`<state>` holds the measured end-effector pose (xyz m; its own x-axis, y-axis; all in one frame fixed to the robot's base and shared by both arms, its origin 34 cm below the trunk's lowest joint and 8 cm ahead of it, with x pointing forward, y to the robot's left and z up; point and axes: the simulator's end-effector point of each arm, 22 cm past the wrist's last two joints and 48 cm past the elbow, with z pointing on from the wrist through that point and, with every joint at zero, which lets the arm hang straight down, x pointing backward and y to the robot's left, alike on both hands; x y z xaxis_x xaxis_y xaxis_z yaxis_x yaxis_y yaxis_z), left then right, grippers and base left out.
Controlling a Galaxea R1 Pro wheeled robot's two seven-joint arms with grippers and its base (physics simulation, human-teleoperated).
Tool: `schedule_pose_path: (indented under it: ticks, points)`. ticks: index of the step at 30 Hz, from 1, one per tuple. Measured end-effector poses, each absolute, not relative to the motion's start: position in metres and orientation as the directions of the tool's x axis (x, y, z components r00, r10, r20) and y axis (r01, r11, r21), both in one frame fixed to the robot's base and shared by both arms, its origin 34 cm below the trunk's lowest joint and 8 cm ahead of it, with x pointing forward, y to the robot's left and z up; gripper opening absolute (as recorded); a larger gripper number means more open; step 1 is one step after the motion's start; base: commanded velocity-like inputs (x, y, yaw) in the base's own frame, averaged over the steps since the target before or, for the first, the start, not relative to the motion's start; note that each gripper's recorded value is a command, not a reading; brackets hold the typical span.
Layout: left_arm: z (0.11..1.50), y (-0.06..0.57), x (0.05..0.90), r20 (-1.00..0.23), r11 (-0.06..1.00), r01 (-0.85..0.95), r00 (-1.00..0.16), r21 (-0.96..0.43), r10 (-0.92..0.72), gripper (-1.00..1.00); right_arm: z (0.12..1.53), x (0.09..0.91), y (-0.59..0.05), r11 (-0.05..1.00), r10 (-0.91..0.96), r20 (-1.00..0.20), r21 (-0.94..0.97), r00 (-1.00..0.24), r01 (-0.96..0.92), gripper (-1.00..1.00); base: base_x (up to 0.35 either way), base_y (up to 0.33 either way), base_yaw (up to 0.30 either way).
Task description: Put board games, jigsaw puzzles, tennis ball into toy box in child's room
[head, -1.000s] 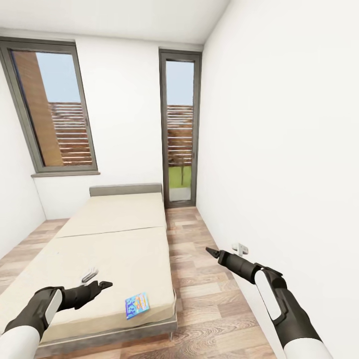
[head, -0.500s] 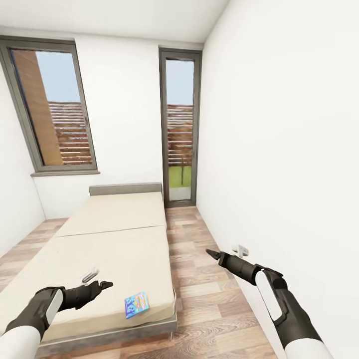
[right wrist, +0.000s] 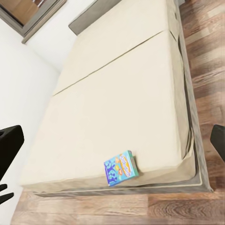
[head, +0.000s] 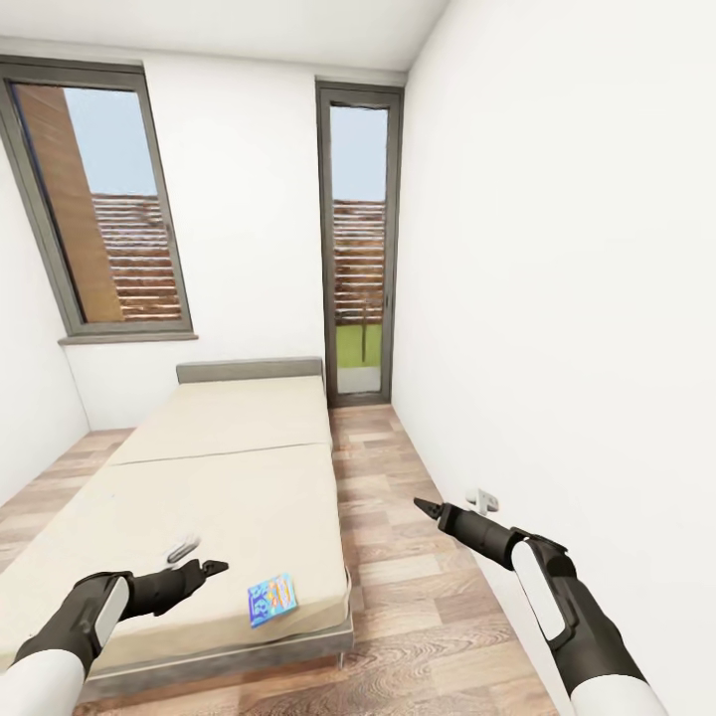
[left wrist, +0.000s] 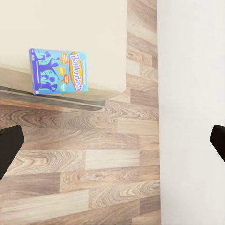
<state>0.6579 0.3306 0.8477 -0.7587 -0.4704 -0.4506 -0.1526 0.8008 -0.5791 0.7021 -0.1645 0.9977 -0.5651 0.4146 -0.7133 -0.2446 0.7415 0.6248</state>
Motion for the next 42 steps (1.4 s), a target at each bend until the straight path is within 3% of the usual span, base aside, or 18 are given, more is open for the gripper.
schedule_pose_path:
  ticks: [24, 33, 42]
  points:
    - [0.802, 0.333, 0.659, -0.415, 0.784, -0.178, -0.766, -0.595, -0.49, 1.0, 0.943, 0.703, -0.16, 0.73, 0.407, -0.665, 0.649, -0.626, -0.215, 1.0, 0.0, 0.0, 0.0]
    - [0.805, 0.315, 0.664, -0.403, 0.713, -0.106, -0.763, -0.693, -0.506, 1.0, 0.925, 0.704, -0.157, 0.725, 0.407, -0.653, 0.656, -0.639, -0.209, 1.0, 0.0, 0.0, 0.0]
    - [0.793, 0.331, 0.663, -0.404, 0.709, -0.106, -0.759, -0.697, -0.51, 1.0, 0.905, 0.705, -0.156, 0.724, 0.407, -0.645, 0.66, -0.647, -0.202, 1.0, 0.0, 0.0, 0.0]
